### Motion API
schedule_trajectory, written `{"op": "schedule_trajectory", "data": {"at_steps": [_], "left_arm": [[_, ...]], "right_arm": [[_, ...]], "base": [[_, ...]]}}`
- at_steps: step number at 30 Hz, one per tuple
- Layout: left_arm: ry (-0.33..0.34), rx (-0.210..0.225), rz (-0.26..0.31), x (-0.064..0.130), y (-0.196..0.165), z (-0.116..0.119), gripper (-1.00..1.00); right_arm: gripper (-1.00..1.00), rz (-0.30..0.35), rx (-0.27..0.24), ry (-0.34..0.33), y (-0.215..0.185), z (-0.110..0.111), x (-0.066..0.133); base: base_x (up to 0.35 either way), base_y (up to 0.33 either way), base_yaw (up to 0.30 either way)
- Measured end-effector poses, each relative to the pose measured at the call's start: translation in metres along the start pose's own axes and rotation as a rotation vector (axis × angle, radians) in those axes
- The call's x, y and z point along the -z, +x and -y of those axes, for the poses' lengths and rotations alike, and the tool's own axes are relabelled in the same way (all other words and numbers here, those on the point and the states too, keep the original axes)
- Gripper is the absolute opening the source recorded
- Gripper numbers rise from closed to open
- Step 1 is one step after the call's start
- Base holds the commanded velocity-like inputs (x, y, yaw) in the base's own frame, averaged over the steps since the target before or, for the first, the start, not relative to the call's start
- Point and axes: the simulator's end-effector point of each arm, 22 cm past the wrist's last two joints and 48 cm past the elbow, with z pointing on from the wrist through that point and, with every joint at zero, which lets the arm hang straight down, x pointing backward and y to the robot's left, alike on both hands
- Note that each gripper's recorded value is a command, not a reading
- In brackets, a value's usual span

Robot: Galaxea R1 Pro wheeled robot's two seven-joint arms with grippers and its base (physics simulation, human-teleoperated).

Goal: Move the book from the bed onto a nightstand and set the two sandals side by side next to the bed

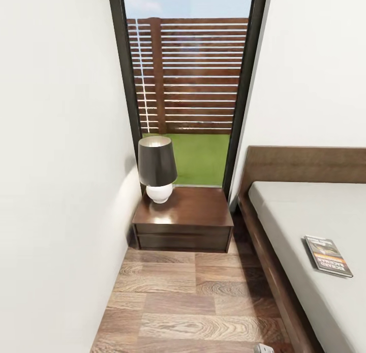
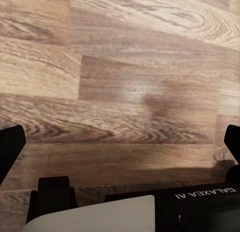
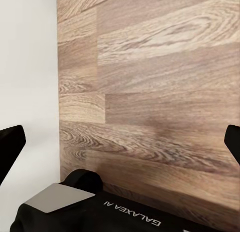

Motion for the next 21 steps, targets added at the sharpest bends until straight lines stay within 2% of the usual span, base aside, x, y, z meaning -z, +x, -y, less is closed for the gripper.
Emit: {"op": "schedule_trajectory", "data": {"at_steps": [7,18,21], "left_arm": [[0.003,-0.001,0.002,-0.0009,-0.0004,0.0028,1.00],[0.004,-0.002,0.004,-0.0012,-0.0008,0.0038,1.00],[0.004,-0.003,0.003,-0.0014,-0.0005,0.0042,1.00]], "right_arm": [[1.00,0.000,0.000,0.001,0.0002,0.0001,0.0002],[1.00,0.000,0.001,0.001,0.0002,0.0001,0.0003],[1.00,0.000,0.000,0.001,0.0002,0.0002,0.0001]], "base": [[0.113,0.000,0.000],[0.296,0.000,0.000],[0.157,0.000,0.000]]}}
